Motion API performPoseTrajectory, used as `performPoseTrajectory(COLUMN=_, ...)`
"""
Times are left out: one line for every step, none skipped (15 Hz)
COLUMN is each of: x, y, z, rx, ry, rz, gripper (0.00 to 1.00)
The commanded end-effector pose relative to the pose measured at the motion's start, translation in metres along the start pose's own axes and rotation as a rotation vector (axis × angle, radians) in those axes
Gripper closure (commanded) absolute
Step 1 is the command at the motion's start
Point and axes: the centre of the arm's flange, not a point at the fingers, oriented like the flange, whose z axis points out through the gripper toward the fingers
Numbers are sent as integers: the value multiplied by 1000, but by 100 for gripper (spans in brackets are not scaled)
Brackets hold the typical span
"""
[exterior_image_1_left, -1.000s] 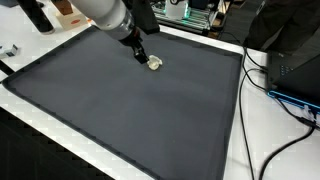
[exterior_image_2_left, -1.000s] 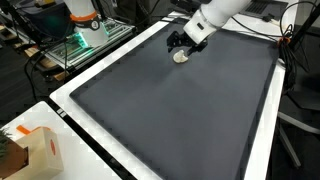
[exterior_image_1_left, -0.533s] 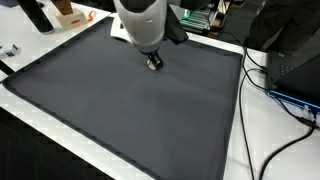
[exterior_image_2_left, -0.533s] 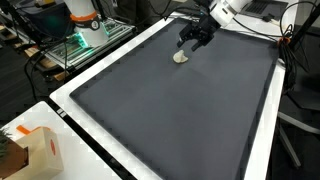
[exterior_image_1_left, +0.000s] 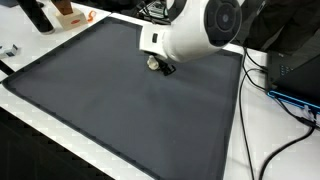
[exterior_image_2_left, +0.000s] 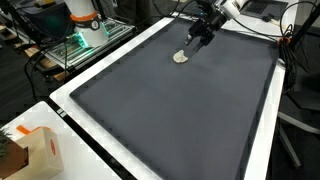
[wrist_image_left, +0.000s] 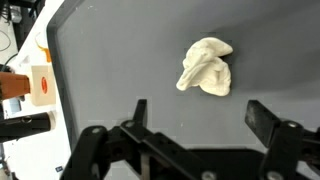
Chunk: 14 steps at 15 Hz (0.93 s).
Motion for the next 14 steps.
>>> performPoseTrajectory(x=-10, y=-20, z=-1, rx=-122, ry=81, rz=-4, gripper=0)
performPoseTrajectory(x=-15, y=-25, z=-1, rx=-148, ry=97, rz=-6, gripper=0)
performPoseTrajectory(x=-20, y=-29, z=0, rx=-168, ry=101, rz=-8, gripper=0)
performPoseTrajectory(x=-24, y=-34, z=1, rx=-192, ry=104, rz=-4, gripper=0)
performPoseTrajectory(x=-28, y=-38, z=2, rx=-209, ry=89, rz=9, gripper=0)
performPoseTrajectory(x=-33, y=-43, z=4, rx=-221, ry=76, rz=20, gripper=0)
performPoseTrajectory(x=-37, y=-48, z=6, rx=-240, ry=73, rz=23, gripper=0)
performPoseTrajectory(x=-40, y=-52, z=7, rx=-253, ry=69, rz=31, gripper=0)
performPoseTrajectory(x=-43, y=-55, z=8, rx=-265, ry=69, rz=33, gripper=0)
performPoseTrajectory(x=-46, y=-58, z=9, rx=-281, ry=73, rz=36, gripper=0)
performPoseTrajectory(x=-48, y=-62, z=10, rx=-295, ry=81, rz=36, gripper=0)
performPoseTrajectory(x=-51, y=-64, z=10, rx=-303, ry=82, rz=38, gripper=0)
performPoseTrajectory(x=-52, y=-67, z=11, rx=-310, ry=85, rz=39, gripper=0)
performPoseTrajectory(x=-53, y=-70, z=11, rx=-312, ry=91, rz=30, gripper=0)
